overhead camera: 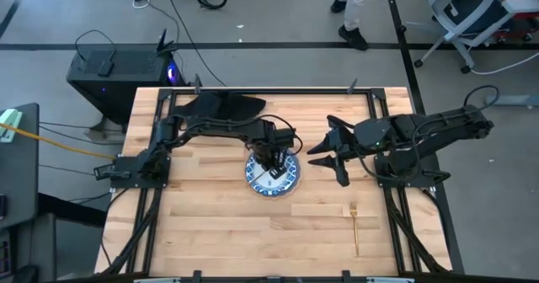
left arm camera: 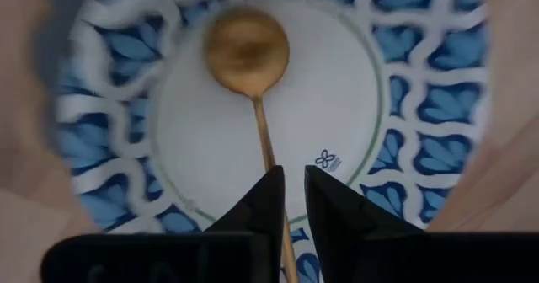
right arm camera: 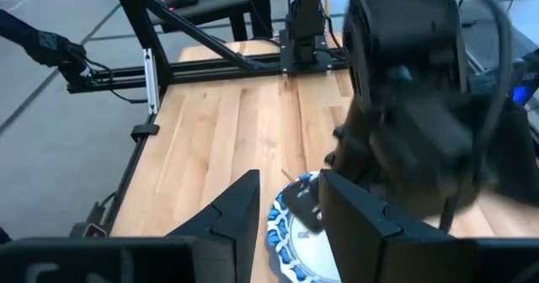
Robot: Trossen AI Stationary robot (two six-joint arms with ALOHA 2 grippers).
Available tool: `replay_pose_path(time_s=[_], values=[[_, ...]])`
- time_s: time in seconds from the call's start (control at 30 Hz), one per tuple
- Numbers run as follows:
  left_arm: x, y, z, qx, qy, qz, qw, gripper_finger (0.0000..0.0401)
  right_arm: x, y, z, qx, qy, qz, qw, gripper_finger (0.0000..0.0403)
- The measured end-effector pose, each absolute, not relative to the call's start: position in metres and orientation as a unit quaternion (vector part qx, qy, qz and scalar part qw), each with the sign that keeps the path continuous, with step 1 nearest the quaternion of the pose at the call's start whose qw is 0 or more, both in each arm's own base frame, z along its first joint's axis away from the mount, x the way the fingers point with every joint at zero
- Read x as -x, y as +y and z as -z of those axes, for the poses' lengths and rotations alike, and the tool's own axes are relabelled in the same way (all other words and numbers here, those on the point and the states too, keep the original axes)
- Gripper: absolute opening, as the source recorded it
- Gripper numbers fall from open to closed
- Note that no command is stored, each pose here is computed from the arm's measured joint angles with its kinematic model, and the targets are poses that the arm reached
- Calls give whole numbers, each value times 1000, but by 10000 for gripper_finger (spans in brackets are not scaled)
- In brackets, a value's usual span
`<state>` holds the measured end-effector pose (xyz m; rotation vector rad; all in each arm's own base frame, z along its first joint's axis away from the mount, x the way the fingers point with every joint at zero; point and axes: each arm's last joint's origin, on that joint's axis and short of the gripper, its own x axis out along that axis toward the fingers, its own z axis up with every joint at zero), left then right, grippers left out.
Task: Set table place
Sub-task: Put the golden fork to the right of the gray plate
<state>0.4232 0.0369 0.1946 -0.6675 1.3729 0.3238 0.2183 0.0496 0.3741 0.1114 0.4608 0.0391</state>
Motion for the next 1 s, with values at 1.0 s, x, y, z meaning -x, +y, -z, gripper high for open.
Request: replay_pose_path(time_s=[1.0], values=[[-310,-20,-375,195,430,-260,842,48,-172,132,-291,-474,558,348,586,129]])
